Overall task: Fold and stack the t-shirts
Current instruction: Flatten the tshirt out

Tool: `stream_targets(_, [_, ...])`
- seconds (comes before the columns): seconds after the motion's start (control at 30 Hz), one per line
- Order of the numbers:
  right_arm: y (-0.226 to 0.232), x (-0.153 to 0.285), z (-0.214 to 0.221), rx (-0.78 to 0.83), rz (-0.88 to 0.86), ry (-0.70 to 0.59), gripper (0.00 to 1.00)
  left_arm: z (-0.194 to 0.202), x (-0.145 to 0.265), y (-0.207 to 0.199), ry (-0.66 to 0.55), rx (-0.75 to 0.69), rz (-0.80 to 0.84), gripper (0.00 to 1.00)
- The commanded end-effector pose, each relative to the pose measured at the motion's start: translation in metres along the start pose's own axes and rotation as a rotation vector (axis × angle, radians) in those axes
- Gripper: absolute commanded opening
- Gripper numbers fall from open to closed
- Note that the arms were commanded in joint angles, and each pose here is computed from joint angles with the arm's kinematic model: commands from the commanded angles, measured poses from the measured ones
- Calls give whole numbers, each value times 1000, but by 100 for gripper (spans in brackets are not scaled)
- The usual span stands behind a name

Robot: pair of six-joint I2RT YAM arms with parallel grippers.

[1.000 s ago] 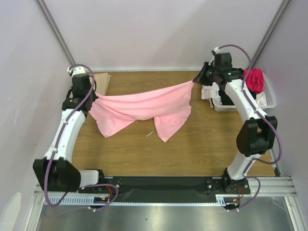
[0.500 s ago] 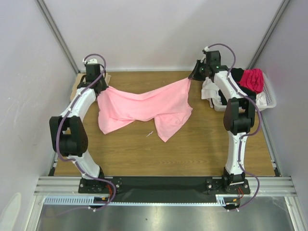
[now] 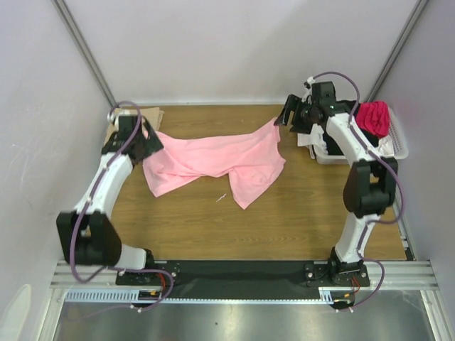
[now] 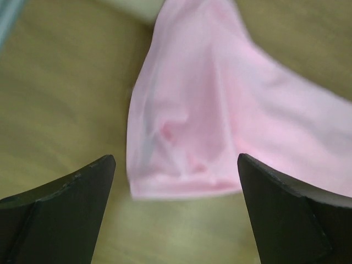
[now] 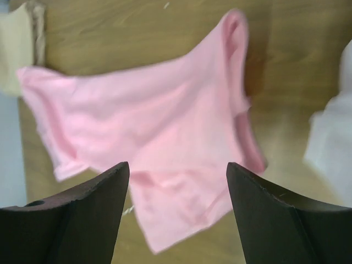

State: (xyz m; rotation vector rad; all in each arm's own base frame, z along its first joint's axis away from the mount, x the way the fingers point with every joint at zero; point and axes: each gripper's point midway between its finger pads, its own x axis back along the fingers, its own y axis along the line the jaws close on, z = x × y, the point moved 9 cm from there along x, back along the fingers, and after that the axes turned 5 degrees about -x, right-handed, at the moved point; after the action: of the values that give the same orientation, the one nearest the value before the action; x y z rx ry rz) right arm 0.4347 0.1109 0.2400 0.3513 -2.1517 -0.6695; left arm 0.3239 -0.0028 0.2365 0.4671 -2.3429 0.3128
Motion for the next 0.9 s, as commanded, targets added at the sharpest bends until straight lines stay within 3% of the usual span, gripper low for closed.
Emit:
stream_targets(0.0, [39,42,36,14,-107,1,78,58,19,22,137,176,-58,97])
stream_targets(0.17, [32,38,92,22,-89,104,77,105,13,26,205,297,3,93])
stream_targets(0.37, [28,32,150,-7,-67,233,75,113,-10,28,106,356,1,89])
stream_targets(0.63, [37,43,164,38,-35,224,74,122,-52,20,129,350,-16,85])
stream_targets(0.87, [35,63,169,10,-17,174,73,124,-56,23,86,356,-24,78])
